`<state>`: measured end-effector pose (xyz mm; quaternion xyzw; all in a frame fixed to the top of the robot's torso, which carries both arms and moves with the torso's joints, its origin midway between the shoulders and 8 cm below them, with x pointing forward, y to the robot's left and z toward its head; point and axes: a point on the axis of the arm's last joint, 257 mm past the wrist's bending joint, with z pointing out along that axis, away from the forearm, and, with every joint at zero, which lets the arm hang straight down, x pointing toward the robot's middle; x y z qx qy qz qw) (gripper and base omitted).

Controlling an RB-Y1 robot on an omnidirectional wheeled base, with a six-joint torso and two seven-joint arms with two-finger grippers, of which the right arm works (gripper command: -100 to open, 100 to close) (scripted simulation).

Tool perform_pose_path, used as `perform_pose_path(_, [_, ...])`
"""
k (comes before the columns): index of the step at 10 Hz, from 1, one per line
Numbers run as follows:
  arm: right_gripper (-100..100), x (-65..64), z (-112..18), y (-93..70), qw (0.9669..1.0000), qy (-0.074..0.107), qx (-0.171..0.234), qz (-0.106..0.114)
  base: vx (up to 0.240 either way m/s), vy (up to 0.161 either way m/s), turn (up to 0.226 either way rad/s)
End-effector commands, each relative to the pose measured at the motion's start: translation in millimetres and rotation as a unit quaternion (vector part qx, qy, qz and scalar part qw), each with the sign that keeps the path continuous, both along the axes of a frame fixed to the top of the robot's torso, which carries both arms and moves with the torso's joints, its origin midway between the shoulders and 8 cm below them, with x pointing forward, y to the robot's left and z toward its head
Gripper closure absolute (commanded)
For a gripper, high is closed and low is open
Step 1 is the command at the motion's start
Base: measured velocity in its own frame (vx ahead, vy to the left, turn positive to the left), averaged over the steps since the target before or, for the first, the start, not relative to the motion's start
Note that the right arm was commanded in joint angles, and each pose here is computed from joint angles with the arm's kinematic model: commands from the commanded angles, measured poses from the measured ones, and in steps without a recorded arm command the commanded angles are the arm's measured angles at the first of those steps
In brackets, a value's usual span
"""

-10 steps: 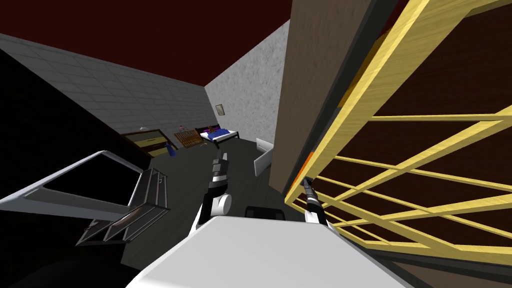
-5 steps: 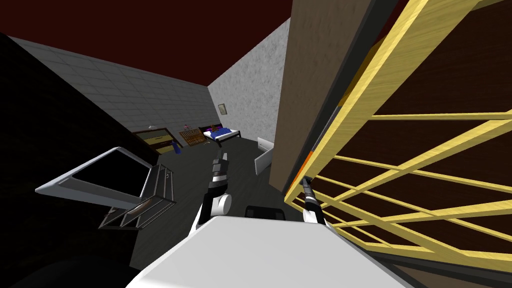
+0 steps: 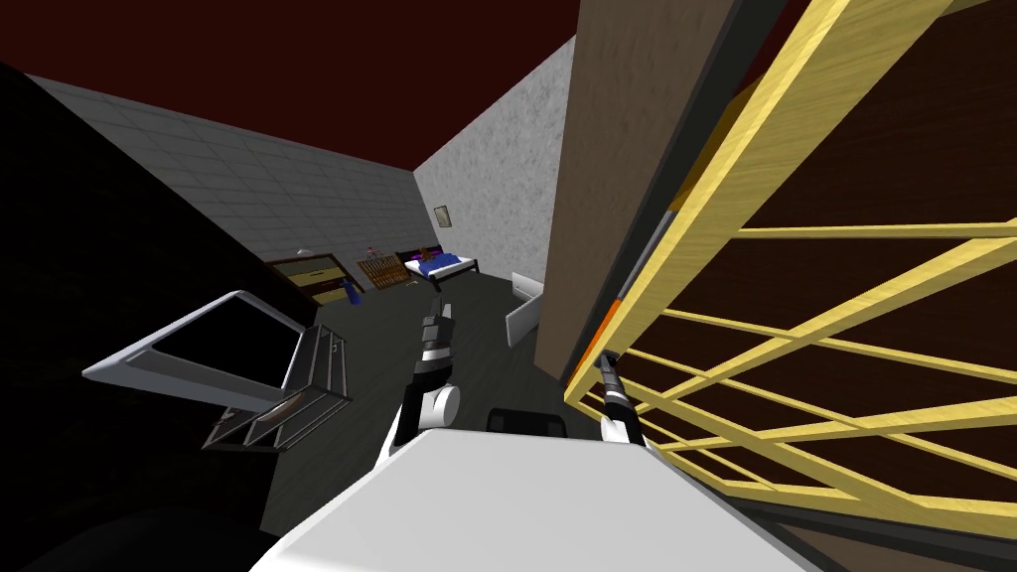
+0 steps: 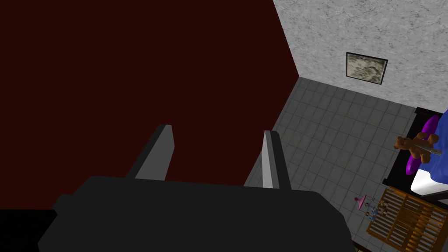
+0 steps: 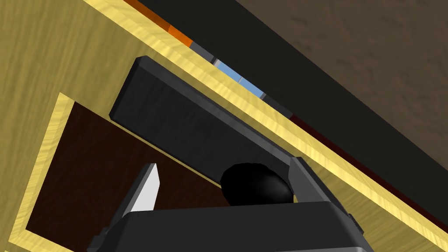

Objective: Push the door open

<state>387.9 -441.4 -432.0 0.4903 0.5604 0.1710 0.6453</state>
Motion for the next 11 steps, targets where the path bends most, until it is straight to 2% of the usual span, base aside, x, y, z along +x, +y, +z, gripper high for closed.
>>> perform_pose_path(1, [100,-13.3,4.4,-33.4,0.9997,0.0,-0.008,-0.023,-0.01,0.011,0.003])
perform_pose_path(4, [100,-13.3,4.4,-33.4,0.9997,0.0,-0.008,-0.023,0.004,-0.002,0.005])
perform_pose_path(5, [100,1.0,0.8,-0.8,0.9998,-0.008,0.016,-0.002,-0.063,0.006,0.124])
perform_pose_path(10, [100,4.9,2.6,0.8,0.9976,-0.033,0.06,-0.005,-0.096,-0.011,0.066])
perform_pose_path(11, [100,4.9,2.6,0.8,0.9976,-0.033,0.06,-0.005,-0.061,-0.005,0.007])
